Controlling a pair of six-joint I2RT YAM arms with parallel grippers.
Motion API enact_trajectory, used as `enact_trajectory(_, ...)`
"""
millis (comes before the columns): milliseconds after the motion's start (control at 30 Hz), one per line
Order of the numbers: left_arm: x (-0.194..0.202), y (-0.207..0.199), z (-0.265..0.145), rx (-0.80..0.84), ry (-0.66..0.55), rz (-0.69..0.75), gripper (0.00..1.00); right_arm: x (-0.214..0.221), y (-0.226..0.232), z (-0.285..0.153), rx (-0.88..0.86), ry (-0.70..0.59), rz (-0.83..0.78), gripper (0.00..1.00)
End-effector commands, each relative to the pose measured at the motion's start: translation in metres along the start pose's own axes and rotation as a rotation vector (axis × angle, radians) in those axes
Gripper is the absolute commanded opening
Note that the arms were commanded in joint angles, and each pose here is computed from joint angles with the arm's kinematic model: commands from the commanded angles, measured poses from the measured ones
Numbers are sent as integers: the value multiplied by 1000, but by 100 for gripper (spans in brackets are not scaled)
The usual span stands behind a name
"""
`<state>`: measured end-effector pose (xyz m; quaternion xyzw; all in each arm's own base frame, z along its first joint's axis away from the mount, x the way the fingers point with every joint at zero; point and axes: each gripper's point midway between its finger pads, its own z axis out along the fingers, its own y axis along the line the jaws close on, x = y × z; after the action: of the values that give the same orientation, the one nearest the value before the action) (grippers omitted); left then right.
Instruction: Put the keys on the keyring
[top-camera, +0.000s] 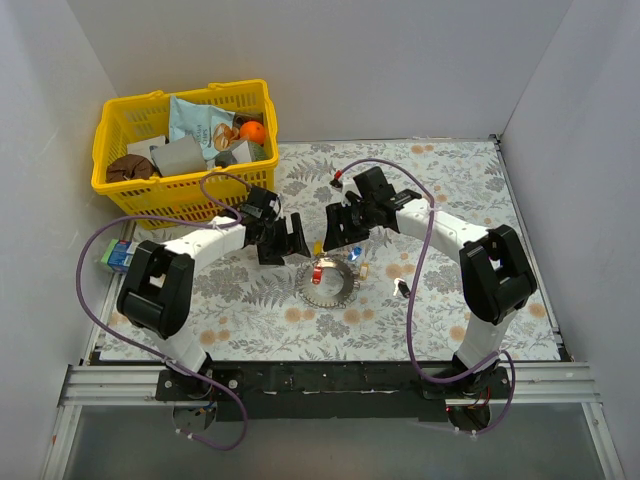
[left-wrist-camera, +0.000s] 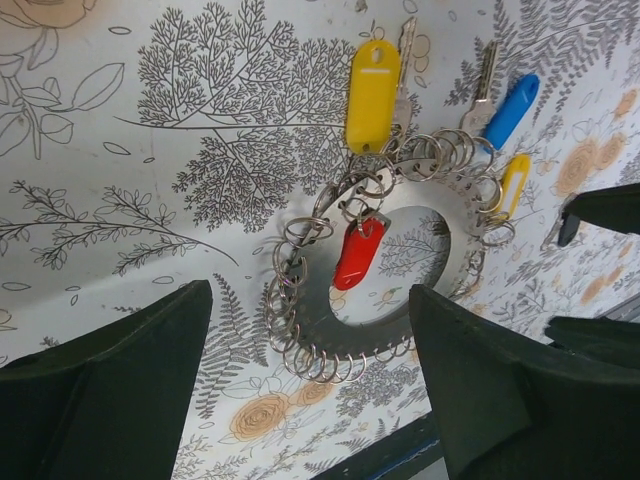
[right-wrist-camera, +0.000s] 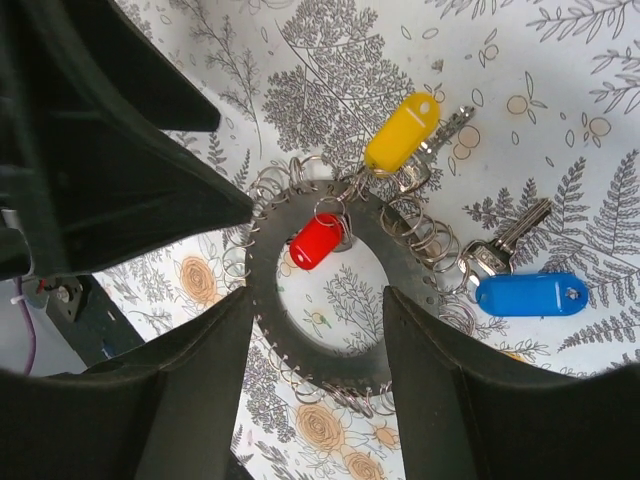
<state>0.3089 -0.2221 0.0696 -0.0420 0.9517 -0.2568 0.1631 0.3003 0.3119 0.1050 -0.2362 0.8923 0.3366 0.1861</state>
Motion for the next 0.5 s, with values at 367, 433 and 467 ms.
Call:
enact_trajectory(367,-7,-4,-2,-16,-28,13,78,-10,18,3,-47,3,-62,62)
enact_trajectory(433,-6,-2,-3,-21,-29,5,78,-12,21,6,-50,10,-67,62)
enact_trajectory(467,-6,-1,-7,-21,-38,2,78,-12,23,7,-52,14,-77,62)
